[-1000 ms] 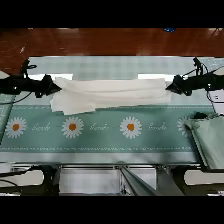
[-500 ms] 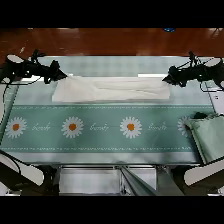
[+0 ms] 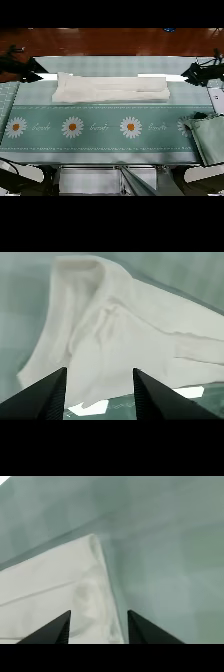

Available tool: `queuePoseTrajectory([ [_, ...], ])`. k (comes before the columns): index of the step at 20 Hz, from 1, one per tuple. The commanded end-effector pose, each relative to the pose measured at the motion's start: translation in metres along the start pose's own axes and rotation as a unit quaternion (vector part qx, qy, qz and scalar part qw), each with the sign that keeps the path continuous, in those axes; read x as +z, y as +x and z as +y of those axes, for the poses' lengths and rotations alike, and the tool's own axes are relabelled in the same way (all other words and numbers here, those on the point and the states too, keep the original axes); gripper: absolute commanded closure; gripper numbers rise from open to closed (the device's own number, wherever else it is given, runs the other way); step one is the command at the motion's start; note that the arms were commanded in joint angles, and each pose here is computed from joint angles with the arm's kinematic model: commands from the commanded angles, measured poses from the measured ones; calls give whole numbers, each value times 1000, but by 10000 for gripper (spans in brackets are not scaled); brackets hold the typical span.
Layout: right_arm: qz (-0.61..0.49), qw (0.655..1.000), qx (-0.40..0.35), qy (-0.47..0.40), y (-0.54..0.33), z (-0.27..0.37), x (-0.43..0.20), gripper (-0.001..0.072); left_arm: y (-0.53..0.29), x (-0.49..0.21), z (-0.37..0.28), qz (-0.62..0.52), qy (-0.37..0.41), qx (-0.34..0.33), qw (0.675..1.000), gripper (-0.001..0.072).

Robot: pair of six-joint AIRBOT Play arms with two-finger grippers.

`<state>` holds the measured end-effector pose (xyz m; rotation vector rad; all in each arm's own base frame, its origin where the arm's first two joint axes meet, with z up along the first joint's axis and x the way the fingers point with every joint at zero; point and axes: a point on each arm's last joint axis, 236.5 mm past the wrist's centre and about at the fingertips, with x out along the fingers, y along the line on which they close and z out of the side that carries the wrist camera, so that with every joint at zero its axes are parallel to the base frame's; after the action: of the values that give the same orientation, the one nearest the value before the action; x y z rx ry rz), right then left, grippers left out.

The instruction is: Fold the shirts.

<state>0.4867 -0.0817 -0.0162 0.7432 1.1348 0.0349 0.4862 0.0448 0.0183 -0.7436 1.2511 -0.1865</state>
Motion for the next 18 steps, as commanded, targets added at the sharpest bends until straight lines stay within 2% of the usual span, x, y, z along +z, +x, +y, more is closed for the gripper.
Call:
queuePoseTrajectory([
  [1,6,999,-43,27,-30,-40,-10,302,-83,8,2,-110,45,80,990,202],
  [3,19,998,-40,40,-9,-44,-23,302,-99,-1,-26,-186,71,78,977,202],
  [5,39,998,-15,42,20,-32,-36,302,-85,-35,-50,-215,104,71,968,202],
  [10,95,993,42,53,79,-3,-61,301,-6,-130,-67,-149,153,53,975,202],
  [16,115,985,115,54,116,45,-76,303,31,-146,-89,-123,171,32,977,202],
  [17,114,986,112,44,121,51,-78,369,33,-144,-93,-126,162,22,978,202],
  [18,110,987,110,35,123,56,-78,554,36,-143,-95,-127,152,13,980,202],
])
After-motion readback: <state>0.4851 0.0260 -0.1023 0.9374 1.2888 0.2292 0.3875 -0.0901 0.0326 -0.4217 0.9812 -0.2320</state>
